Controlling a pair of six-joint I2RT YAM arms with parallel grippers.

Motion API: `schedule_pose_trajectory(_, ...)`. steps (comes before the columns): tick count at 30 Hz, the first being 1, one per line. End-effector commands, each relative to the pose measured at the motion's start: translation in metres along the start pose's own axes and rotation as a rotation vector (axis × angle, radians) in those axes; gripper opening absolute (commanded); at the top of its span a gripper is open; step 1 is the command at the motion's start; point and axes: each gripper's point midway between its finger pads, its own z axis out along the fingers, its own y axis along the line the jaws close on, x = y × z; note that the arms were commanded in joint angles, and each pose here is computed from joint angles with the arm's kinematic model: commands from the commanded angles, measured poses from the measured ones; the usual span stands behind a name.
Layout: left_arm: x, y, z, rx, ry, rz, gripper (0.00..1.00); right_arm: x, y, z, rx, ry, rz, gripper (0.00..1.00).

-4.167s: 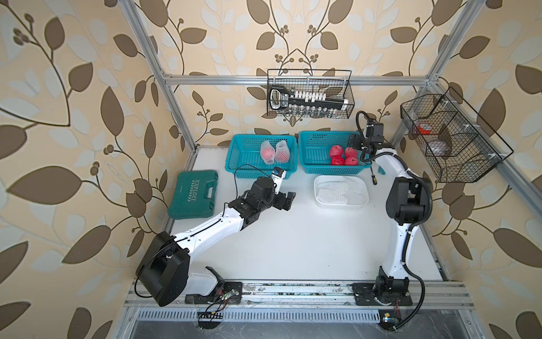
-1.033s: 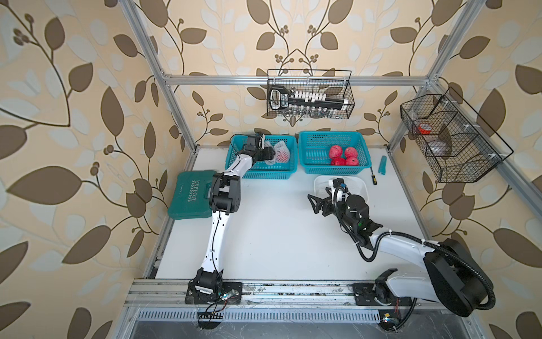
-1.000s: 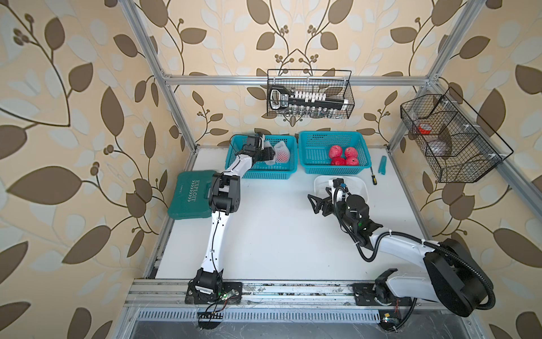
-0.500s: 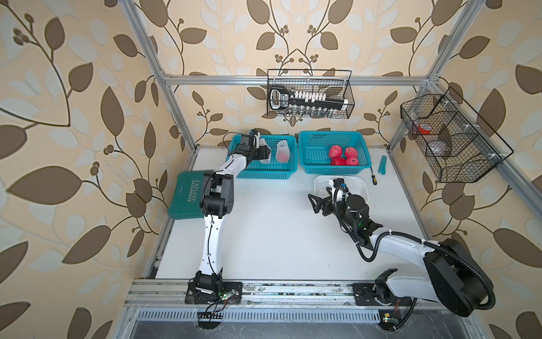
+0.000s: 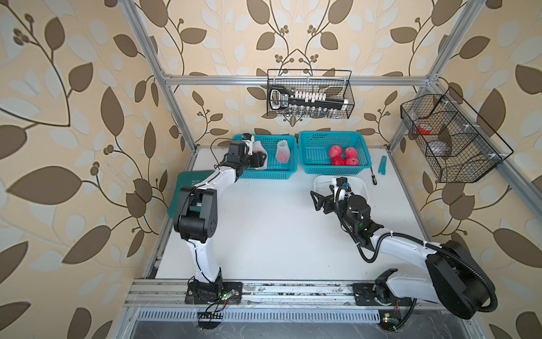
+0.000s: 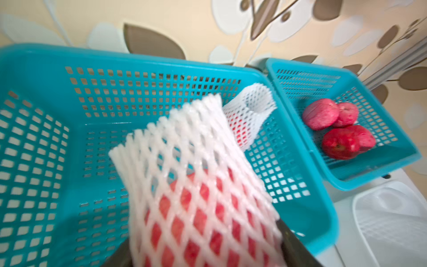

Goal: Remove foam nets from apples
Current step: Place the apple at the center of the board.

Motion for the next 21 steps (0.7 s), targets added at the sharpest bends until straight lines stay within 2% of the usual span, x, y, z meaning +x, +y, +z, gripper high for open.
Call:
schedule_pose_trajectory(1,-0.028,-0.058,-0.049,0.133,-0.152,0.128,0.53,-0.002,-0.001,-0.003,0.010,-0.018,-0.009,1.00)
schedule_pose_trajectory(6,0.017,-0.126,-0.082,0.237,-0.191,0.334,0.56,-0.006,-0.002,-0.003,0.019,-0.025,-0.007,1.00)
schedule_pose_trajectory(13,0.110,-0.179,-0.090,0.420,-0.179,0.422,0.56,-0.004,-0.003,0.001,0.028,-0.022,-0.026,0.99)
schedule_pose_trajectory(17,0.151,-0.188,-0.087,0.429,-0.157,0.479,0.57,-0.007,-0.008,0.003,0.059,-0.018,-0.036,1.00)
schedule_pose_trajectory(18,0.168,-0.184,-0.080,0.420,-0.118,0.482,0.57,-0.008,-0.008,0.003,0.059,-0.023,-0.038,0.99)
schedule_pose_trajectory(21,0.184,-0.177,-0.078,0.400,-0.110,0.484,0.57,-0.011,-0.006,0.002,0.043,-0.027,-0.030,0.99)
